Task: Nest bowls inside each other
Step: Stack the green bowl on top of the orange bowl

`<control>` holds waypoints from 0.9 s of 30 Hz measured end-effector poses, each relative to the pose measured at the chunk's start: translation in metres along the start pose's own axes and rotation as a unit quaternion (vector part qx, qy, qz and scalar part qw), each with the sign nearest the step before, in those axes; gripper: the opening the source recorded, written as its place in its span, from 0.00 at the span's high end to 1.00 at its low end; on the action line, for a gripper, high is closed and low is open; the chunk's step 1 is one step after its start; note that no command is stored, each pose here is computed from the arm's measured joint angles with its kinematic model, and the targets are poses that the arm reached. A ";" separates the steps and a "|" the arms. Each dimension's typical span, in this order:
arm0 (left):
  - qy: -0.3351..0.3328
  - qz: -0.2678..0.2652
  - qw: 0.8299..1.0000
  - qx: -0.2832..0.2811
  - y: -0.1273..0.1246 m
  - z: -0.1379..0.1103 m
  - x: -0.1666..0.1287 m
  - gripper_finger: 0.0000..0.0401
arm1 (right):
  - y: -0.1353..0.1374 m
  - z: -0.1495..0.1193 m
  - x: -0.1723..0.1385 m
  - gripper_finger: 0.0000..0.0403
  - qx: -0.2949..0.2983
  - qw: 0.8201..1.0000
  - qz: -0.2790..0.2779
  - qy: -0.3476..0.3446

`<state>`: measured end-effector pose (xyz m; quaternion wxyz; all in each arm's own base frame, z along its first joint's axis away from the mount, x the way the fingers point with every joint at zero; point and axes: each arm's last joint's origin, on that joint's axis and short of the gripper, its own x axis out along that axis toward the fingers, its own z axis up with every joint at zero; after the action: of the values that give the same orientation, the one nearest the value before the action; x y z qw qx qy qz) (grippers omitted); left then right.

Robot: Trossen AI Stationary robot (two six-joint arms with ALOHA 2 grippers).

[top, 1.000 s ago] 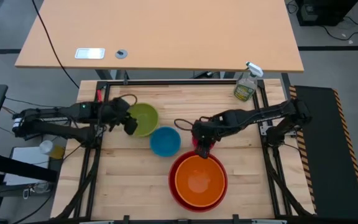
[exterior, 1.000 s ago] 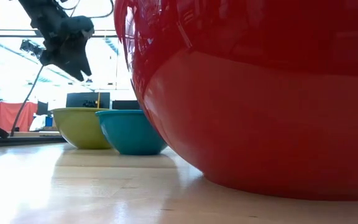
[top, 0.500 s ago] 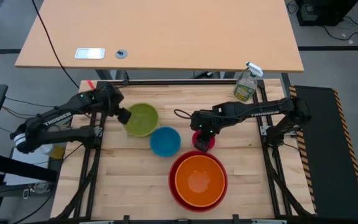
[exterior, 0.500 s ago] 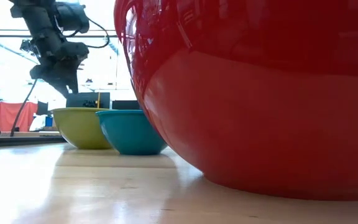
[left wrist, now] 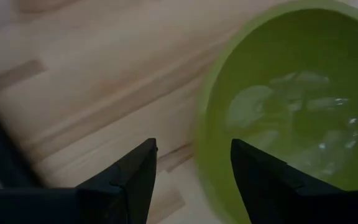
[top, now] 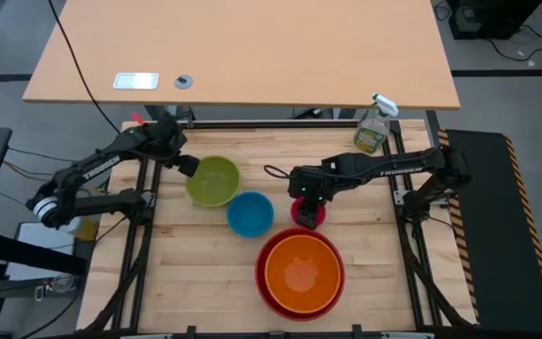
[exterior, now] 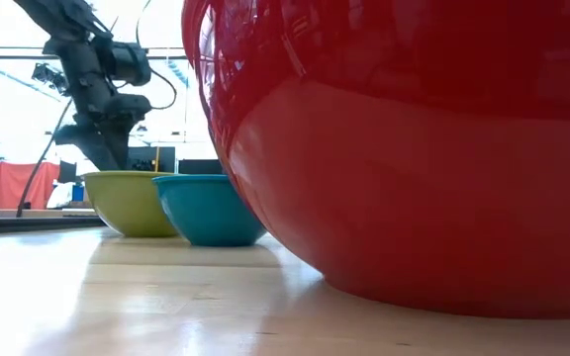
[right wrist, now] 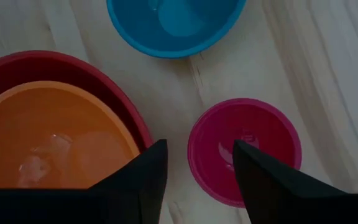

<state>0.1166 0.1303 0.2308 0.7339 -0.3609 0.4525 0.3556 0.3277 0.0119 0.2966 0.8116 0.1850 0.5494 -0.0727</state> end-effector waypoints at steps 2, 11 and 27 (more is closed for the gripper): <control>0.006 -0.013 1.000 -0.002 -0.001 0.005 0.008 0.48 | -0.001 0.000 0.000 0.53 0.000 1.000 -0.001 0.000; 0.063 -0.002 0.998 -0.003 0.000 0.016 0.040 0.48 | -0.002 0.001 0.000 0.53 0.001 1.000 -0.002 -0.002; 0.096 0.004 0.994 0.053 -0.013 0.014 0.056 0.82 | -0.003 0.003 0.000 0.53 -0.012 1.000 -0.024 -0.016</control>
<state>0.1522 0.1466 0.1863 0.7033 -0.3523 0.5407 0.2980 0.3287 0.0078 0.2969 0.8203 0.1609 0.5416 -0.0889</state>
